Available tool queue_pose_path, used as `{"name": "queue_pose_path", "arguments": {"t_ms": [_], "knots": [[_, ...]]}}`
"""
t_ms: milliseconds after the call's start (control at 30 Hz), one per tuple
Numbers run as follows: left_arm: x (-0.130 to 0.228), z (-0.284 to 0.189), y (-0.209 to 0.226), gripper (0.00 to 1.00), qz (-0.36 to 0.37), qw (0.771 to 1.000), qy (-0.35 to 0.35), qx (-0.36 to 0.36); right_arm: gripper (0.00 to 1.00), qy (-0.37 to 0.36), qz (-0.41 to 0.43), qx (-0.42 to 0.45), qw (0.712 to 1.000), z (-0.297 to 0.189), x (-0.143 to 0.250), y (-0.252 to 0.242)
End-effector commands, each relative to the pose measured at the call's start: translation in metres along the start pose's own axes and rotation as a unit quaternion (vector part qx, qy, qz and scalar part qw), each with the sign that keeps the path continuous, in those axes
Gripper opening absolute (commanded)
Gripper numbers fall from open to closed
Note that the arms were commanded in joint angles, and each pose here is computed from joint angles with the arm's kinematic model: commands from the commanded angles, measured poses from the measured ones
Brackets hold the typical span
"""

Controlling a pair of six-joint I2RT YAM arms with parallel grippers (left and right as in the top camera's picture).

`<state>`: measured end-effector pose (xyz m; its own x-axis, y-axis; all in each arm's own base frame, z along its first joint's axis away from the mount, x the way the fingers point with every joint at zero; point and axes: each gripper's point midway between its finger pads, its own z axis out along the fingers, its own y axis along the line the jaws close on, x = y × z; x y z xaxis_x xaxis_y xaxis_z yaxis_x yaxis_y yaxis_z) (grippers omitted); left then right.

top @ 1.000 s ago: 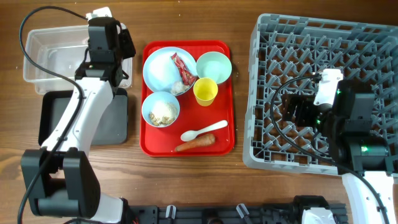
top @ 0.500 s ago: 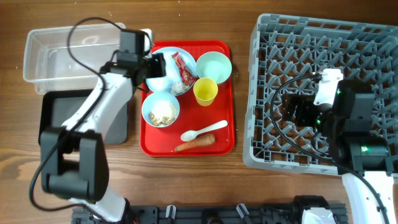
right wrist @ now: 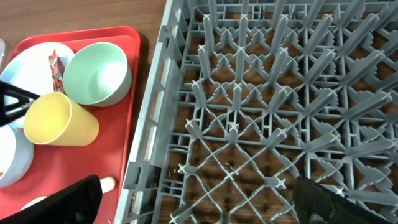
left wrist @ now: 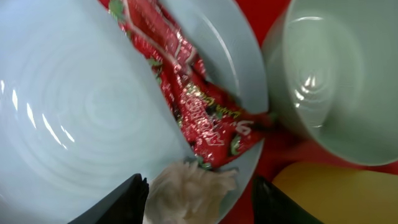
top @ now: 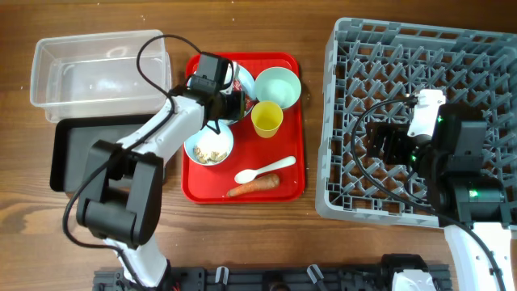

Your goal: Sort waste into correct bins and load items into the dishwasher rack

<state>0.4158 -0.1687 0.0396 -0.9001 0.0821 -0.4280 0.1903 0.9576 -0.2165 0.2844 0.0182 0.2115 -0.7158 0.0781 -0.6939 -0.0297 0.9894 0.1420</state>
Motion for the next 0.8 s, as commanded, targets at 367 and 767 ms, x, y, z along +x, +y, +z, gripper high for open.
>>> {"name": "queue_pose_path", "arguments": {"t_ms": [367, 767], "knots": [[0.014, 0.009, 0.013, 0.18, 0.009, 0.999, 0.026, -0.038, 1.00, -0.011, 0.006, -0.007, 1.000, -0.005, -0.009, 0.003], [-0.049, -0.046, 0.048, 0.04, 0.001, 0.983, -0.104, -0.149, 1.00, -0.010, 0.006, -0.007, 1.000, -0.005, -0.008, 0.003]]}}
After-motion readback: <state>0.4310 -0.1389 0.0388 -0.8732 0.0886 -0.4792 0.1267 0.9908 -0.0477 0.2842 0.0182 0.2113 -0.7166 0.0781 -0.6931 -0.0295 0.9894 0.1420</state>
